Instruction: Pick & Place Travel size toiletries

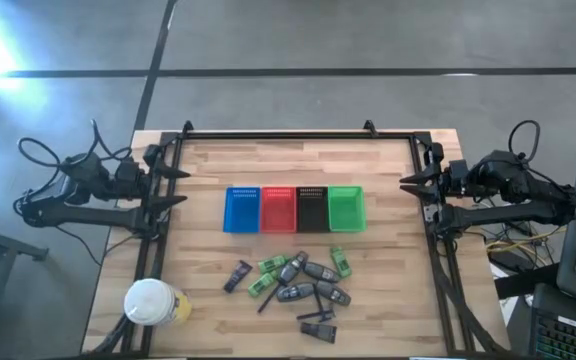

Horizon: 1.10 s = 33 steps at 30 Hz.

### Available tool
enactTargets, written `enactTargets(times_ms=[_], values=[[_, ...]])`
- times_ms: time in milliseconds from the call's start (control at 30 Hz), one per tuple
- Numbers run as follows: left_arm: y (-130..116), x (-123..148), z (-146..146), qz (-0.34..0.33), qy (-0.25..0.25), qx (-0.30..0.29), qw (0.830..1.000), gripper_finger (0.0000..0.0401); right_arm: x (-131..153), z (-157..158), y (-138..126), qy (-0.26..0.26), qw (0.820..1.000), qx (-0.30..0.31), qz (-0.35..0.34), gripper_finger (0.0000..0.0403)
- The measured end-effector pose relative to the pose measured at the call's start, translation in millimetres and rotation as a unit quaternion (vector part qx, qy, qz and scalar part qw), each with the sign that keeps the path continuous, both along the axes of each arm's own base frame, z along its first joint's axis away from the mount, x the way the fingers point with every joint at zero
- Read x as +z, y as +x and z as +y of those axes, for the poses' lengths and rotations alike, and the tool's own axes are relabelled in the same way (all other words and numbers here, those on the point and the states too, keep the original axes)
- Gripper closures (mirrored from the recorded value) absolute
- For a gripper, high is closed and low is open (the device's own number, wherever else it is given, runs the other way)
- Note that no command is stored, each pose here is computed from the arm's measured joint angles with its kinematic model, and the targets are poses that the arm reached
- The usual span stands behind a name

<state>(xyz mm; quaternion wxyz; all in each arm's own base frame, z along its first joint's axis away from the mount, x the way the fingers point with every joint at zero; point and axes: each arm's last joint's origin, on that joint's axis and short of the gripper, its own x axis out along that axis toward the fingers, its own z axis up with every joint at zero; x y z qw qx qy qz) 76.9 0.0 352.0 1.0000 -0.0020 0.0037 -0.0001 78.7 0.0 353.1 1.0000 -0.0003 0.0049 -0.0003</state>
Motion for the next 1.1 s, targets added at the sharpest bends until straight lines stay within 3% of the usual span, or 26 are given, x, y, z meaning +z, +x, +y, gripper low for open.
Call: enactTargets(times_ms=[233, 567, 767, 1100], values=[[-0.1, 0.0, 0.0, 0.0, 0.0, 0.0, 1.0, 0.0137, 0.0, 0.0, 0.0, 0.0, 1.0, 0.0, 0.0, 0.036], [0.0, 0.0, 0.0, 0.0, 0.0, 0.0, 1.0, 0.0137, 1.1, 0.0, 0.0, 0.004, 1.0, 0.0, -0.006, 0.0331], [0.0, 0.0, 0.0, 0.0, 0.0, 0.0, 1.0, 0.0137, 3.0, 0.0, 0.1, 0.162, 0.987, 0.001, -0.016, 0.0312], [0.0, 0.0, 0.0, 0.0, 0.0, 0.0, 1.0, 0.0137, 4.8, -0.1, 1.3, 0.166, 0.986, 0.002, -0.024, 0.0288]])
